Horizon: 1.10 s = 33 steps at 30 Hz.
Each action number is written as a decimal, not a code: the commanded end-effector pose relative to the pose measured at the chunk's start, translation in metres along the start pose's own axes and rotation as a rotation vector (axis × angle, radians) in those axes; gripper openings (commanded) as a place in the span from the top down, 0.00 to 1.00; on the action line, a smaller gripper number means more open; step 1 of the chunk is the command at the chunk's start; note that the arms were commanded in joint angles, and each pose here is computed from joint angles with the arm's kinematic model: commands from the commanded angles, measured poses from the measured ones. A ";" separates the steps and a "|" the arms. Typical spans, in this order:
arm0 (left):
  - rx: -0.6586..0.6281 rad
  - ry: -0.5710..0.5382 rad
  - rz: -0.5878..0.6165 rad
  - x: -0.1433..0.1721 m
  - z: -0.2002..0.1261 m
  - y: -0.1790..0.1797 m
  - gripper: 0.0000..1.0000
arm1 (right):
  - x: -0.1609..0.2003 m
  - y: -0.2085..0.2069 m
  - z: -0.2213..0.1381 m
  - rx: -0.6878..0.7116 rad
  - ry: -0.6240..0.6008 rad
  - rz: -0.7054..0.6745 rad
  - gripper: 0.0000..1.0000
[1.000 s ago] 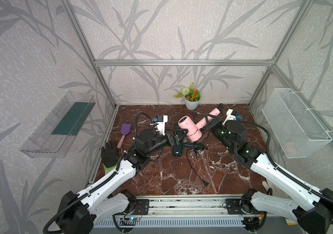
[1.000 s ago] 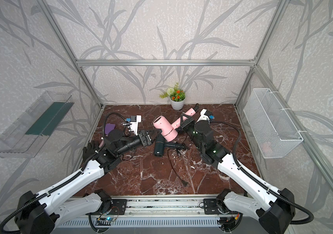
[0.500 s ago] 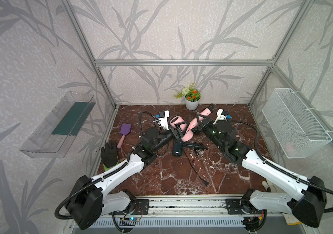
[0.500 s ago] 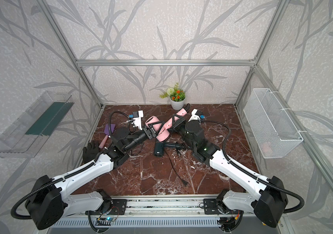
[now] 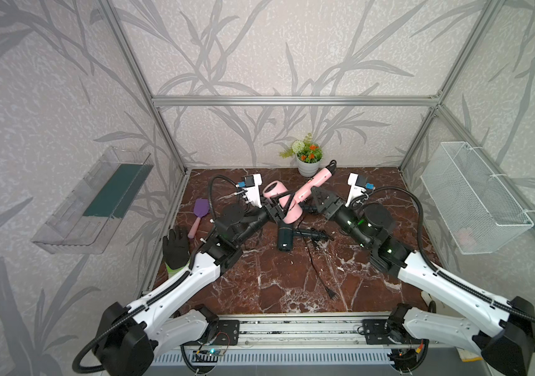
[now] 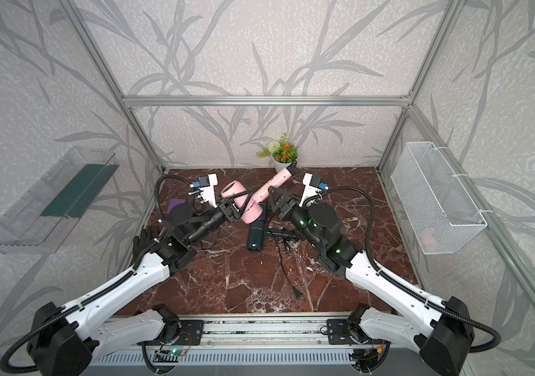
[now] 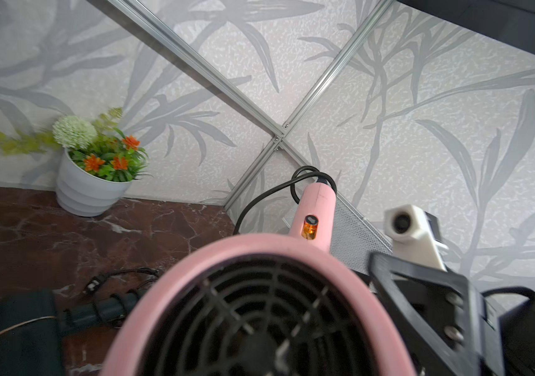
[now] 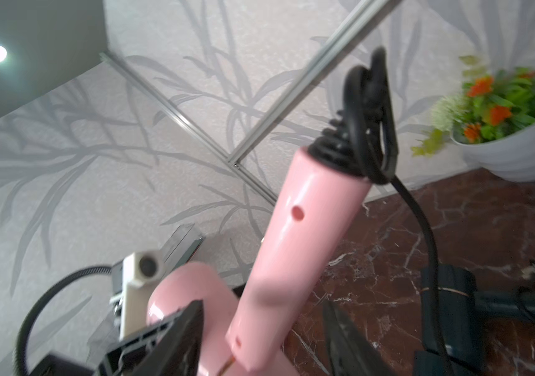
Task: Wrap the cord around the hair dryer
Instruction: Pick up the hair dryer from the center of the board, then wrap the power cord around the hair dryer.
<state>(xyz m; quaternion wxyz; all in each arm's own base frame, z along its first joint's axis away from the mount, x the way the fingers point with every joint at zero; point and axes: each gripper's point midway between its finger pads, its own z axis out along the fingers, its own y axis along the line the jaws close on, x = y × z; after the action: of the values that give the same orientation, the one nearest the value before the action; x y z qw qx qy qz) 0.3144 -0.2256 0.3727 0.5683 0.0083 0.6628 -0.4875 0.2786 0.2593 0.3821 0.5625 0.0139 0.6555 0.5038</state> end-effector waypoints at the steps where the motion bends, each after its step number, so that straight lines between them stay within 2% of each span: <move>1: -0.004 -0.123 0.030 -0.069 -0.022 -0.012 1.00 | 0.000 0.040 -0.032 -0.212 -0.057 -0.427 0.32; 3: 0.018 -0.125 0.027 -0.085 -0.029 -0.018 1.00 | 0.022 0.030 -0.041 -0.225 -0.026 -0.531 0.27; 7: 0.084 -0.086 0.026 -0.099 -0.031 -0.041 1.00 | 0.071 0.005 -0.035 -0.271 0.058 -0.623 0.21; 14: 0.220 0.008 -0.013 -0.102 -0.033 -0.080 1.00 | 0.095 -0.016 0.001 -0.289 -0.024 -0.788 0.15; 19: 0.224 0.049 -0.004 -0.100 -0.047 -0.093 1.00 | 0.077 -0.045 0.017 -0.228 -0.108 -0.790 0.14; 26: 0.241 0.052 -0.001 -0.102 -0.062 -0.107 1.00 | 0.082 -0.078 0.040 -0.224 -0.088 -0.769 0.13; 33: 0.282 0.030 -0.006 -0.116 -0.068 -0.126 1.00 | 0.125 -0.099 0.063 -0.294 0.031 -0.759 0.13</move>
<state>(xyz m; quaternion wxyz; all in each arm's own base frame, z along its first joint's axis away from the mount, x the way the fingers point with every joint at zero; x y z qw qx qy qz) 0.2569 -0.1887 0.4928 0.5222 0.0700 0.6412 -0.5579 0.3373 0.3136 0.2148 0.6779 -0.3017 0.5857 0.3262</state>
